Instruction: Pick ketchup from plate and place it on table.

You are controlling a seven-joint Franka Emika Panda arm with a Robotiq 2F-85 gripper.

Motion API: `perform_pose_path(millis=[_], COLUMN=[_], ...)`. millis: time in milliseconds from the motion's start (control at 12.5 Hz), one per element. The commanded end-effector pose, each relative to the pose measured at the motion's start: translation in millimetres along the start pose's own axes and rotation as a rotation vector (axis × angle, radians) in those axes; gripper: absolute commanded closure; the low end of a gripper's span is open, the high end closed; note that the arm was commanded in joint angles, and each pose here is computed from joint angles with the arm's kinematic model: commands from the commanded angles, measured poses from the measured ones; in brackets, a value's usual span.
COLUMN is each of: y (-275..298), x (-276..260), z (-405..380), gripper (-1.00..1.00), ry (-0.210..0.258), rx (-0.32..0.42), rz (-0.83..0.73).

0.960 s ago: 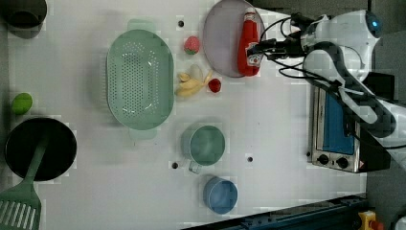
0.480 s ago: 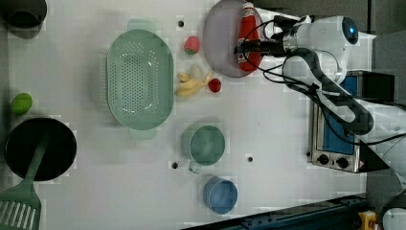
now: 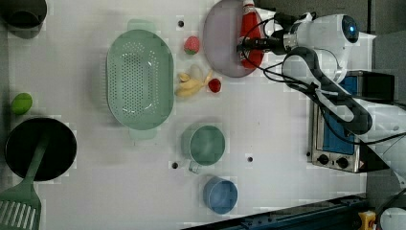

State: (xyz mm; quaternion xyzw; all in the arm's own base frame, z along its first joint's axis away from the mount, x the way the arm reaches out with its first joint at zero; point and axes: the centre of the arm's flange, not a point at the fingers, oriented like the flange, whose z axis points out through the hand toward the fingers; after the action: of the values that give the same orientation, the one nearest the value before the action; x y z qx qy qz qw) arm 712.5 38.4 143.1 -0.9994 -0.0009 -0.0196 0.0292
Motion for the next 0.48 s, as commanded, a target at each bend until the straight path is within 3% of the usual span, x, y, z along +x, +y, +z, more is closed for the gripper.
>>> perform_pose_path(millis=[80, 320, 480], y=[5, -3, -5], x=[11, 26, 27], z=[-25, -85, -139], gripper=[-0.19, -0.19, -0.19], ry=[0.044, 0.115, 0.111], rx=[0.005, 0.012, 0.018], rz=[-0.011, 0.026, 0.051])
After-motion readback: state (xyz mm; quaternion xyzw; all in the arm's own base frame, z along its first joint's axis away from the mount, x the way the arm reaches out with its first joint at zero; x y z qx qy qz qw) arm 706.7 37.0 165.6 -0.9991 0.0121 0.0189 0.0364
